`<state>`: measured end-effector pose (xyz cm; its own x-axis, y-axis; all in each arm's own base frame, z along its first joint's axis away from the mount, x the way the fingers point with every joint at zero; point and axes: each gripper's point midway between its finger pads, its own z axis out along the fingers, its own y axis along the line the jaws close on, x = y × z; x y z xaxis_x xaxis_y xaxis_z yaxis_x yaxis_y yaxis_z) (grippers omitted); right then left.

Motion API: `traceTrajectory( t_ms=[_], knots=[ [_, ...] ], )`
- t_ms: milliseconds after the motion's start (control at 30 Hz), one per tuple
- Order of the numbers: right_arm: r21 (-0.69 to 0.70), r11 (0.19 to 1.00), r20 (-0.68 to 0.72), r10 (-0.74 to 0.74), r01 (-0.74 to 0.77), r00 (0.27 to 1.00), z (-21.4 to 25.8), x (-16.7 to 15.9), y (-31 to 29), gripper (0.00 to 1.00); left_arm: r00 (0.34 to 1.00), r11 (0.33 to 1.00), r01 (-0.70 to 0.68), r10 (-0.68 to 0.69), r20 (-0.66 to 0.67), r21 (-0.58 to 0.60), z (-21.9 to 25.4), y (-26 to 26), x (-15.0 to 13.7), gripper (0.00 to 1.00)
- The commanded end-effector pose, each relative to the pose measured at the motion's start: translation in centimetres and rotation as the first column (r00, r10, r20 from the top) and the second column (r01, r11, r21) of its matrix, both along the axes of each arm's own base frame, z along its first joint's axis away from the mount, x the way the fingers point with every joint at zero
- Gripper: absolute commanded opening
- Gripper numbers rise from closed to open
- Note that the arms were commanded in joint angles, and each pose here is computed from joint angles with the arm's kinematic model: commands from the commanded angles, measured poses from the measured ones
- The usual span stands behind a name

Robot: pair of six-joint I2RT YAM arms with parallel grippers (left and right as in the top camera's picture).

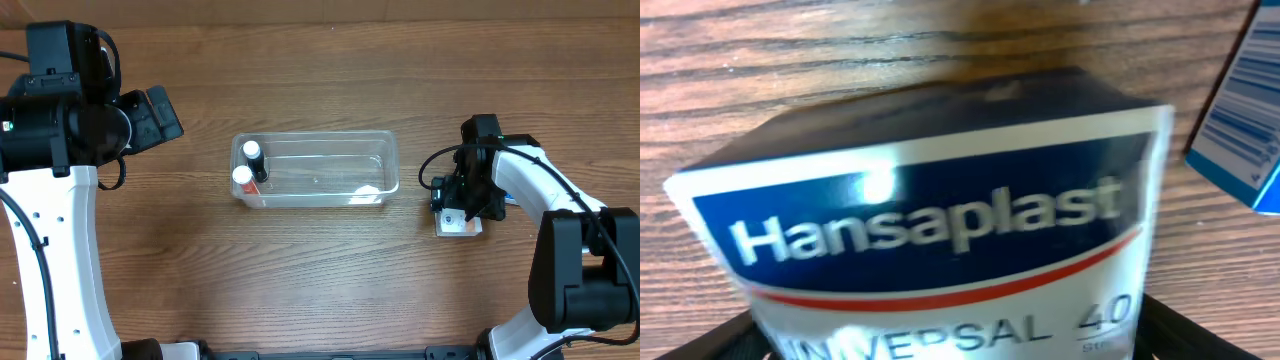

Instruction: Pack container

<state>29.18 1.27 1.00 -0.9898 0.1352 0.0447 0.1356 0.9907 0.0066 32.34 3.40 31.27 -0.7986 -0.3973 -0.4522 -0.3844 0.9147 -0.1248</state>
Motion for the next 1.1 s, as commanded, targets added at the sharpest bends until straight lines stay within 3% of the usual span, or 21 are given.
traceTrajectory(
  t_ms=[0,133,233,367,533,767,1067],
  knots=[
    [0.000,1.000,-0.005,0.000,0.000,1.000,-0.3,-0.2,0.0,0.84,1.000,1.000,0.019,-0.019,-0.002,0.003,-0.1,0.0,0.0,1.00],
    [0.001,1.000,0.008,-0.003,0.003,1.000,1.0,0.8,0.0,0.74,1.000,1.000,0.020,-0.020,-0.003,0.003,-0.1,0.0,0.0,1.00],
    [0.006,1.000,0.026,0.003,-0.003,1.000,4.2,2.1,0.4,0.74,1.000,1.000,0.019,-0.019,-0.003,0.003,-0.1,0.0,0.0,1.00],
    [0.016,0.998,0.223,0.063,-0.068,0.973,12.9,5.0,2.7,0.75,1.000,1.000,0.019,-0.019,-0.002,0.003,-0.1,0.0,0.0,1.00],
    [0.072,0.985,0.478,0.102,-0.154,0.872,22.3,5.3,9.1,0.75,1.000,1.000,0.019,-0.019,-0.004,0.003,-0.1,0.0,0.0,1.00],
    [0.138,0.973,0.446,0.104,-0.183,0.889,19.4,5.4,16.3,0.74,1.000,1.000,0.019,-0.019,-0.006,0.002,-0.1,0.0,0.0,1.00],
    [0.098,0.982,0.298,0.123,-0.159,0.947,12.4,6.6,17.7,0.74,1.000,1.000,0.019,-0.019,-0.015,0.002,-0.2,0.0,-0.2,1.00]
  ],
)
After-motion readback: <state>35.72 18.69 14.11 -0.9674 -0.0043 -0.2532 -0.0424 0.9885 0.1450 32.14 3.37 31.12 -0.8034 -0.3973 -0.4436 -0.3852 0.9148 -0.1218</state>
